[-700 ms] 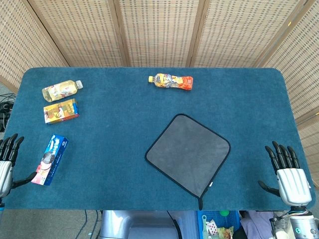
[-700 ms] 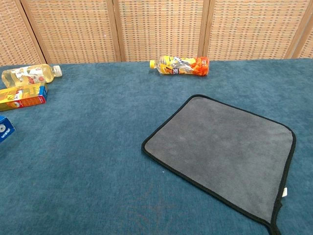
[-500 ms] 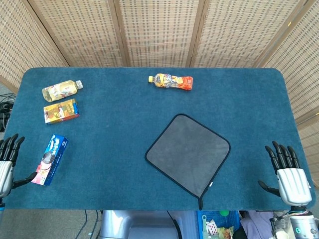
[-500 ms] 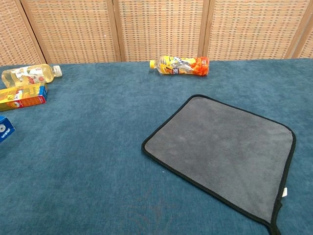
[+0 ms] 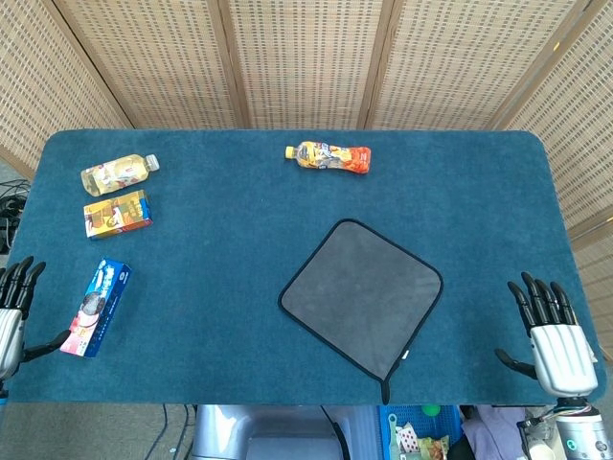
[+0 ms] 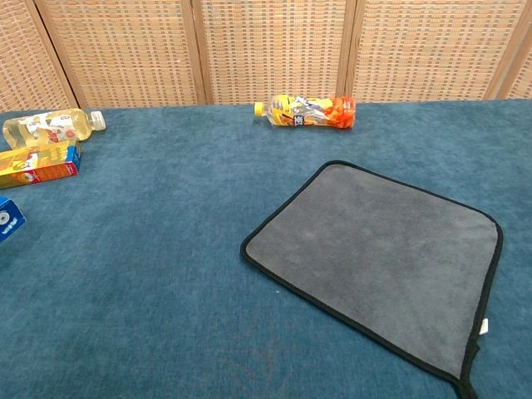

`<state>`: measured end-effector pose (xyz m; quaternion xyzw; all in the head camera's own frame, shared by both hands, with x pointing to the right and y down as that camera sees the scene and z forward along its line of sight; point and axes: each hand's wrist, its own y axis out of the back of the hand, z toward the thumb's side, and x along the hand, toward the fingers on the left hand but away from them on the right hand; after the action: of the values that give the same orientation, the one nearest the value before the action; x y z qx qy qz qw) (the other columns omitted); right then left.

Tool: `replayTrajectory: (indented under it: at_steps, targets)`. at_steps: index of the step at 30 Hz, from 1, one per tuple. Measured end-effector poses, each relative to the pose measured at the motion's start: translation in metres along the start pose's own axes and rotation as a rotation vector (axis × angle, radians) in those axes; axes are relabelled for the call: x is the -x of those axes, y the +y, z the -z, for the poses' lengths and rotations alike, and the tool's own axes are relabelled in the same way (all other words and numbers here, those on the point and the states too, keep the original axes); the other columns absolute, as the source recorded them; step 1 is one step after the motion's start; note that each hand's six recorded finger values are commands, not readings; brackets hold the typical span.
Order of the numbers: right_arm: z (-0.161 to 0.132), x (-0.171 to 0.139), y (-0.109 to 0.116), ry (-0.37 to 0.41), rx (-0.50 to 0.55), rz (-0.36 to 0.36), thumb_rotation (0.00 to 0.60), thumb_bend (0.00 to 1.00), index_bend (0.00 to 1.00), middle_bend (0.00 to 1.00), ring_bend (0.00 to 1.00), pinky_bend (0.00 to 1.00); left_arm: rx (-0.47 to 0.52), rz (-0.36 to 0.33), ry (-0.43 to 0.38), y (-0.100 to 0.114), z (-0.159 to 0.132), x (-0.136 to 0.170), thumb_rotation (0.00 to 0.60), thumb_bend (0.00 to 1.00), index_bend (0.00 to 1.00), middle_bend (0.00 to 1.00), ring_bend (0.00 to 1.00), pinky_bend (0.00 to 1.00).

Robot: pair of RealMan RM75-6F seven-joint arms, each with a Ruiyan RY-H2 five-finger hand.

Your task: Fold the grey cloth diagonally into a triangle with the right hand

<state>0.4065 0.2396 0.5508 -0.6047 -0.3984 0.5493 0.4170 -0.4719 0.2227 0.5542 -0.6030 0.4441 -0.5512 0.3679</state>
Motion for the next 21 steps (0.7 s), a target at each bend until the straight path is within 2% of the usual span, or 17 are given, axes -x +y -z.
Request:
replayTrajectory:
  at_steps: [14, 21]
  targets:
    - [-0.009, -0.004, -0.001, 0.022, 0.002, -0.001, 0.6, 0.11, 0.01, 0.0, 0.0, 0.0, 0.001, 0.001, 0.0, 0.0, -0.001, 0.0, 0.6, 0.15, 0.0, 0.0, 0.0, 0.0]
    - [-0.038, -0.013, -0.011, 0.077, 0.023, -0.016, 0.6, 0.11, 0.01, 0.0, 0.0, 0.0, 0.005, -0.006, 0.0, 0.002, -0.001, 0.001, 0.6, 0.15, 0.0, 0.0, 0.0, 0.0]
